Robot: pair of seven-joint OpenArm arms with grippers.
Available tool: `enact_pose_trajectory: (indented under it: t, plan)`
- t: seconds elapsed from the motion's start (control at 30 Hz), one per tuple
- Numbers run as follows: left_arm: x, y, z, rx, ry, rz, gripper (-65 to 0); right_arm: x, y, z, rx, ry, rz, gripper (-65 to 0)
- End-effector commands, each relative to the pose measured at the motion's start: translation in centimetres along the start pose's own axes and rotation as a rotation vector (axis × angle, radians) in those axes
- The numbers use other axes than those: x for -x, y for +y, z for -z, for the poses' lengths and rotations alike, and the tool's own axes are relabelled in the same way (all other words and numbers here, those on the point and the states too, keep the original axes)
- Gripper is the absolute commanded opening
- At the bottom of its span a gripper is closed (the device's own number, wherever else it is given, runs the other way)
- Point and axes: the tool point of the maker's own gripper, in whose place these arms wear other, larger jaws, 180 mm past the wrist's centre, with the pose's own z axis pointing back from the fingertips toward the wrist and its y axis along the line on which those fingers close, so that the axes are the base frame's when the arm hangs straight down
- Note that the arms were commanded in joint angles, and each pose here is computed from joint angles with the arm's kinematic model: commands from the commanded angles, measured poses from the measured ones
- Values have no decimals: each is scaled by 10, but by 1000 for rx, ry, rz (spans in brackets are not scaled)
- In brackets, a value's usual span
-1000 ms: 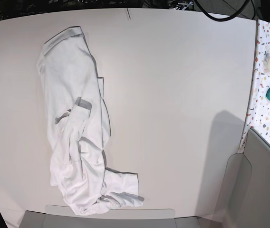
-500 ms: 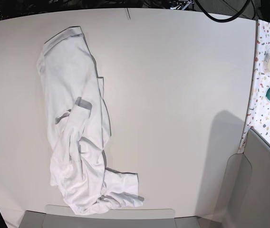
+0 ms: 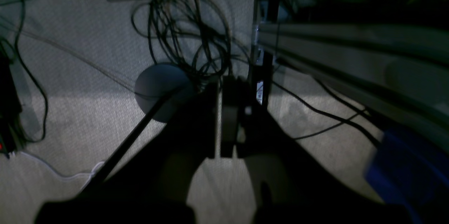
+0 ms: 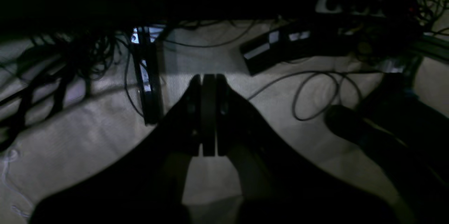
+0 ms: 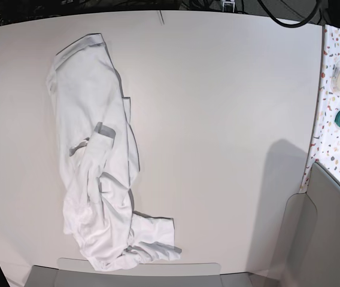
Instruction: Layout the t-shirt on the table in an organized manner, then fold the t-shirt properly
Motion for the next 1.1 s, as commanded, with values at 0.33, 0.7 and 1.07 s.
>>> enact_pose_trajectory:
  t: [0.33, 0.7, 1.07]
  plan:
    - [-8, 4, -90, 16, -135, 67, -650, -36, -33, -89, 24, -192, -94, -650]
    - [-54, -25, -177, 148, -282, 178, -650, -115, -44, -160, 21, -415, -174, -650]
    - [-120, -67, -218, 322, -480, 276, -650, -226, -107, -202, 244, -721, -185, -650]
